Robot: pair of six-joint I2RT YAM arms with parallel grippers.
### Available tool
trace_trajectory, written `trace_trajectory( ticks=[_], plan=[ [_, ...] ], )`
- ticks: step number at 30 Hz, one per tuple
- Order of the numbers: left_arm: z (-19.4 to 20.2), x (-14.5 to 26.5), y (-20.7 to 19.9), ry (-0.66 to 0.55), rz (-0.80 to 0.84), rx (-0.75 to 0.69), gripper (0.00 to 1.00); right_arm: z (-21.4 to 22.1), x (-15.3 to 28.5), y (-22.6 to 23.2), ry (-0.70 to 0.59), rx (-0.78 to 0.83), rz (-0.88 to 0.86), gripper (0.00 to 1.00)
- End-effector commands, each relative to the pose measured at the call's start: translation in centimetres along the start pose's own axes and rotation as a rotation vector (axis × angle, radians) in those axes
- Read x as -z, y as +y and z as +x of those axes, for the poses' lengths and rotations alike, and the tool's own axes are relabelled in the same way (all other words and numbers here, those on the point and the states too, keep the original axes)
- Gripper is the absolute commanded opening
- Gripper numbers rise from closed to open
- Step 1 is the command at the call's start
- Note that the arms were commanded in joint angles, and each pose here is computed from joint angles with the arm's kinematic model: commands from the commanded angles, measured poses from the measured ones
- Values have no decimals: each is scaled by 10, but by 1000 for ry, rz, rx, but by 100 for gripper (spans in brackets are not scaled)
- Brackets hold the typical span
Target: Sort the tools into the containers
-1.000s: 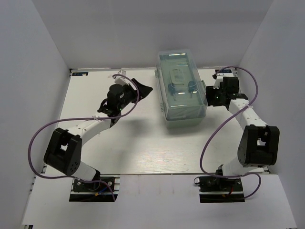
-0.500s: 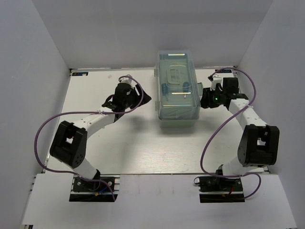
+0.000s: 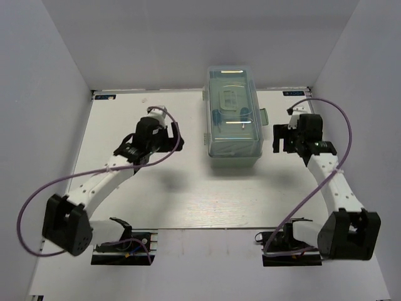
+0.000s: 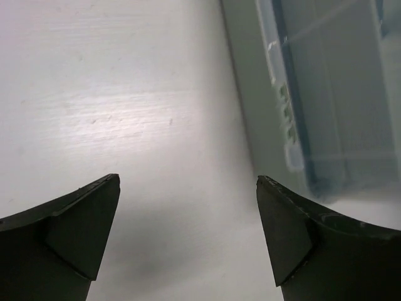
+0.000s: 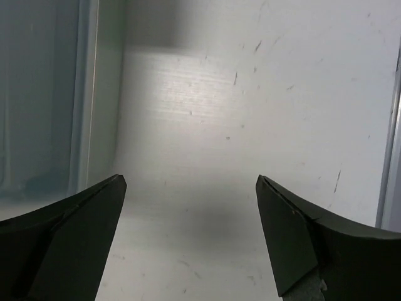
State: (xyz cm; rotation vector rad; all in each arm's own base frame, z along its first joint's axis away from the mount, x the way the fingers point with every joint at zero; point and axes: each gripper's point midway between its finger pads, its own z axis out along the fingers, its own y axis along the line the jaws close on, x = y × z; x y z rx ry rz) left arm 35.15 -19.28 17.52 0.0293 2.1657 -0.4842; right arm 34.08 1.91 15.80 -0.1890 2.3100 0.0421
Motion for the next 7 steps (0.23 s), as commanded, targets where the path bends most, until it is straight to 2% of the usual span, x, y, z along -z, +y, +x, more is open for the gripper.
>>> trace_trajectory(
  ticks=[1, 2, 3, 5, 6, 7],
  plan=[
    [11, 39, 21, -9, -39, -177, 100, 20, 15, 3, 2, -73, 12, 90],
    [11, 46, 22, -25, -34, -193, 100, 38, 12, 12, 31, -76, -30, 90],
    [8, 58, 22, -59, -22, -205, 100, 35, 21, 16, -12, -16, -63, 90],
    [3, 68, 19, -89, -2, -221, 100, 61, 16, 27, 4, 30, -125, 90],
    [1, 72, 16, -99, 17, -235, 100, 55, 21, 28, -47, 34, -127, 90],
    [-1, 77, 16, -110, 20, -243, 100, 63, 21, 31, -34, 35, -138, 90]
  ],
)
